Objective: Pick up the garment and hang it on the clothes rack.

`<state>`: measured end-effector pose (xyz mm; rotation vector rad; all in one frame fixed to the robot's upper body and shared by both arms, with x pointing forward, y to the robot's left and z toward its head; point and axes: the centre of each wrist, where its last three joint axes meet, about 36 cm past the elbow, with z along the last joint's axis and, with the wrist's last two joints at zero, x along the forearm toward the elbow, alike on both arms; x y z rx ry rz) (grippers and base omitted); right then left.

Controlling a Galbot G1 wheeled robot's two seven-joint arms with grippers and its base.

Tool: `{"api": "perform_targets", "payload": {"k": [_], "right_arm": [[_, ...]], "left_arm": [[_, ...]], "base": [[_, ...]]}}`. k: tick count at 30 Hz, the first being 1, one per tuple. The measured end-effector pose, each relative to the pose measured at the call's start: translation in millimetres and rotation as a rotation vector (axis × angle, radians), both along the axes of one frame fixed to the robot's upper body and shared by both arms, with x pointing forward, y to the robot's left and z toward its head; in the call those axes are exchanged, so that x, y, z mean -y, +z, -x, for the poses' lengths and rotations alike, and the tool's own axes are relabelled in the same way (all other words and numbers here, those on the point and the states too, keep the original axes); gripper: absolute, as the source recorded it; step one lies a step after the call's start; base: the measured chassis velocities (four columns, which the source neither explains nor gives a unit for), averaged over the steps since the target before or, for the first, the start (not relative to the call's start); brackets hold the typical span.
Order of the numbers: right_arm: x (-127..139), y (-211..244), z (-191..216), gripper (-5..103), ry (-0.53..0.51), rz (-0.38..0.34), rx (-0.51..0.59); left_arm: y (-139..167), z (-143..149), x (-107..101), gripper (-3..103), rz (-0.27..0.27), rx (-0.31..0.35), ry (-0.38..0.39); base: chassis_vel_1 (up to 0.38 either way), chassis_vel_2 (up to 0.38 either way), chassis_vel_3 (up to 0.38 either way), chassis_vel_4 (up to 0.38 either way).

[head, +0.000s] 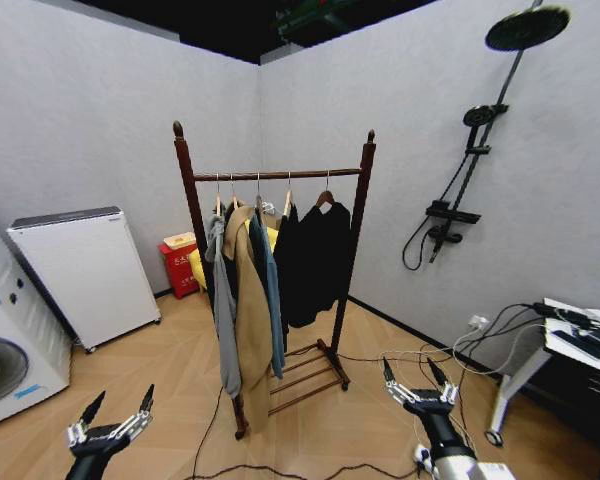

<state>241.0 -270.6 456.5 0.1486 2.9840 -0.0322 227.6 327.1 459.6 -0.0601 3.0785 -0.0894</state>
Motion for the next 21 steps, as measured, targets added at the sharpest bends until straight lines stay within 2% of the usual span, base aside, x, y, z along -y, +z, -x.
{"api": "perform_targets", "payload": {"k": [7,14,21], "right_arm": [[0.0,0.0,0.0,100,0.0,0.0,0.0],[0.0,0.1,-0.2,100,0.0,0.0,0.001],[0.0,0.0,-0.1,100,0.0,0.0,0.0]], "left_arm": [[0.0,-0.1,0.0,100,0.0,0.0,-0.001],[0.1,-0.1,0.0,100,0.0,0.001,0.0],[0.0,-0.1,0.0,100,0.0,0.0,0.0]], "base": [[0.005,-0.02,-0.051,0.041],[-0.07,0.001,0.027,-0.07],[-0.051,-0.072,-0.088,-0.061]]}}
